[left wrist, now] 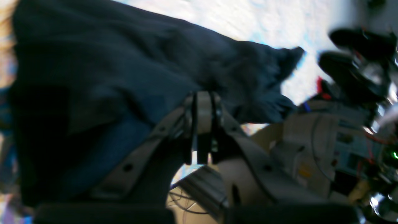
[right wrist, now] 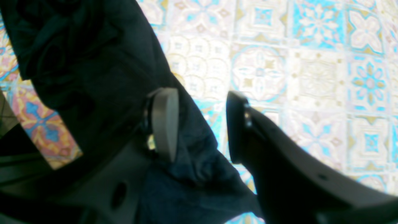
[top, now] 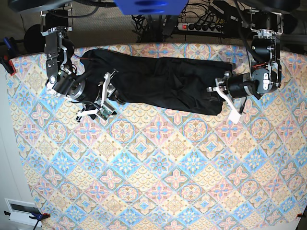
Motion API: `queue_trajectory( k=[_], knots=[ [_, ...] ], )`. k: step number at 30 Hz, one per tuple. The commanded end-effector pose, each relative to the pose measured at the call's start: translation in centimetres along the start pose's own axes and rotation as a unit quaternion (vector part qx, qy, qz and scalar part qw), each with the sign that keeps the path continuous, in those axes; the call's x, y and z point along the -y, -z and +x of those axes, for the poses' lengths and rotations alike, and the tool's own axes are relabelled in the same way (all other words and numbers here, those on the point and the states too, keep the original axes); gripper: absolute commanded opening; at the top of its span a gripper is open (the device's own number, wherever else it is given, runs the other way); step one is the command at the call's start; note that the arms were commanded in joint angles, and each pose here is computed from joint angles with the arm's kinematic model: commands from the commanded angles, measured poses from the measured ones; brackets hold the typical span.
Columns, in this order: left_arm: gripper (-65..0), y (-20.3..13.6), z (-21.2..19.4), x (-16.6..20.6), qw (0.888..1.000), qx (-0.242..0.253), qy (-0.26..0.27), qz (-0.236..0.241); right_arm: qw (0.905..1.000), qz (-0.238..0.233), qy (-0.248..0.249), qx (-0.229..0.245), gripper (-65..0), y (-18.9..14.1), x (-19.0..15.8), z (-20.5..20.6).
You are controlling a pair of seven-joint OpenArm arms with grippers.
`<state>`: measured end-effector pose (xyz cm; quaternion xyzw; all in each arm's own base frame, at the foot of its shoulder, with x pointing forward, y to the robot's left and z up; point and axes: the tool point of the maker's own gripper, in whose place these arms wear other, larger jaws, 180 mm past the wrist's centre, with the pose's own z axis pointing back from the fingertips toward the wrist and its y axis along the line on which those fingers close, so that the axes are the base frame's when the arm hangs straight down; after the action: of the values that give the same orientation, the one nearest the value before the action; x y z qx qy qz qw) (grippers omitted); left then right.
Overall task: Layout the t-shirt on the table in an organized manner, then fold the t-shirt properly
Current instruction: 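Lift the strip end with the right gripper and fold it toward the left gripper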
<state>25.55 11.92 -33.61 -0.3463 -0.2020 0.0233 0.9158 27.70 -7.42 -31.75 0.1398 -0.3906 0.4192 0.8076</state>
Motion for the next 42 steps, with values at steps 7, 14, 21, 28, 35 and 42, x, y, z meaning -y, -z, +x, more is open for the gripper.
queue_trajectory(
  k=[7, 14, 21, 28, 35, 42],
  knots=[
    [-64.8, -1.8, -1.2, -5.2, 0.996, 0.02, -0.057, 0.064, 0.9967, 0.075, 0.011, 0.03, -41.0, 2.3, -4.2, 1.6],
    [-64.8, -1.7, -3.1, -6.3, 0.994, -0.001, -0.069, 0.08, 0.99, 0.121, 0.04, 0.06, -41.0, 6.5, -6.1, 5.1],
    [-64.8, -1.0, -6.3, -8.2, 0.988, -0.03, -0.067, 0.139, 0.9827, 0.158, 0.066, 0.072, -41.0, 9.6, -7.5, 7.6],
    [-64.8, 0.2, -8.0, -7.3, 0.988, -0.058, -0.059, 0.128, 0.976, 0.196, 0.065, 0.07, -41.0, 11.8, -9.7, 9.7],
    [-64.8, 0.5, -8.0, -6.9, 0.989, -0.055, -0.064, 0.121, 0.9727, 0.219, 0.052, 0.056, -41.0, 13.1, -11.0, 9.5],
    [-64.8, 0.5, -8.0, -6.8, 0.989, -0.055, -0.064, 0.12, 0.9712, 0.226, 0.06, 0.046, -41.0, 14.3, -10.7, 9.1]
  ],
)
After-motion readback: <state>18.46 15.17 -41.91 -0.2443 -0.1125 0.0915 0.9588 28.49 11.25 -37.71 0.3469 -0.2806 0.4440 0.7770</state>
